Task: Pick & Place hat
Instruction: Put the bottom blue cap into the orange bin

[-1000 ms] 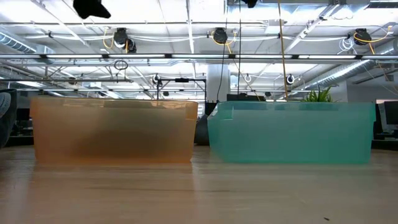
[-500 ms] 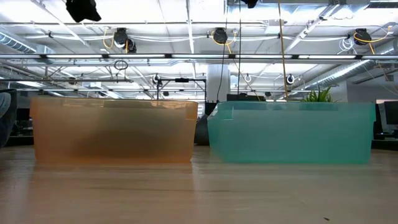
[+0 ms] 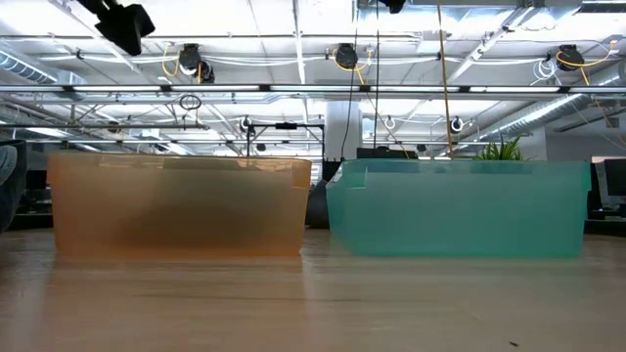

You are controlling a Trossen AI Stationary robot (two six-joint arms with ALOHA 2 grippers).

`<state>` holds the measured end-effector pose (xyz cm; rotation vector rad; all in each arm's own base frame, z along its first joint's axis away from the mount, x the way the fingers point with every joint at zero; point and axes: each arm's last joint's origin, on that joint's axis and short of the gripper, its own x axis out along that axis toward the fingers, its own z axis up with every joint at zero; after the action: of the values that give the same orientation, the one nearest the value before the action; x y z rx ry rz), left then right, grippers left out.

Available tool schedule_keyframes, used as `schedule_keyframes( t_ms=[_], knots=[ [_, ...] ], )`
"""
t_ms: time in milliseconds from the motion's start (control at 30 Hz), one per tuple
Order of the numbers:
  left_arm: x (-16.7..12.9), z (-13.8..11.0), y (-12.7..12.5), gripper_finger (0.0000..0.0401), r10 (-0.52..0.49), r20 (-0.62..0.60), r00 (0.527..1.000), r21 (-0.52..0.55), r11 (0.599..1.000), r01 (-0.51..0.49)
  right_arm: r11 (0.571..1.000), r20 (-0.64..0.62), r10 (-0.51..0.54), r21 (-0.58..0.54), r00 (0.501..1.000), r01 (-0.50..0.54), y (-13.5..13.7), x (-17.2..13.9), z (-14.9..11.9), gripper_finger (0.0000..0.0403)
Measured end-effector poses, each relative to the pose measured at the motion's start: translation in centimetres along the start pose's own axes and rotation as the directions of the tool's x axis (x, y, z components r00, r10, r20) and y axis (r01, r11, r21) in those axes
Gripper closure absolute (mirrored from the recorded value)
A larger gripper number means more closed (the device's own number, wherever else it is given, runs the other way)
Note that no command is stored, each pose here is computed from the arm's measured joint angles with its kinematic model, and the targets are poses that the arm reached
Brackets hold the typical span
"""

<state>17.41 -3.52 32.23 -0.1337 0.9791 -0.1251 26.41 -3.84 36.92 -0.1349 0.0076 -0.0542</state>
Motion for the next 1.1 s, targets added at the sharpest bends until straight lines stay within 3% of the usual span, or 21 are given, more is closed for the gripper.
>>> schedule_keyframes(
  t_ms=[167, 333, 567, 867, 1100],
  knots=[
    [0.4, -0.2, -1.1, 0.01, -0.031, -0.029, 0.999, -0.025, 0.999, 0.03, 1.0, 0.0, 0.0, 0.001, 1.0, 0.0, 0.0, 0.0, 0.0, 0.0181],
    [0.3, -0.6, -2.3, 0.0113, -0.075, -0.046, 0.996, -0.124, 0.99, 0.069, 1.0, 0.0, 0.0, 0.023, 1.0, 0.0, 0.0, 0.0, 0.0, 0.0181],
    [-1.8, 0.2, -4.1, 0.014, -0.162, -0.031, 0.986, -0.217, 0.964, 0.152, 1.0, 0.0, 0.0, 0.031, 1.0, 0.0, 0.0, 0.0, 0.0, 0.0181],
    [-5.7, 2.4, -6.6, 0.0185, -0.086, -0.065, 0.994, -0.203, 0.977, 0.071, 1.0, 0.0, 0.0, 0.031, 1.0, 0.0, 0.0, 0.0, 0.0, 0.0181],
    [-5.2, 3.1, -8.2, 0.0198, 0.033, -0.215, 0.976, -0.14, 0.988, -0.064, 1.0, 0.0, 0.0, 0.031, 1.0, 0.0, 0.0, 0.0, 0.0, 0.0181]
  ],
)
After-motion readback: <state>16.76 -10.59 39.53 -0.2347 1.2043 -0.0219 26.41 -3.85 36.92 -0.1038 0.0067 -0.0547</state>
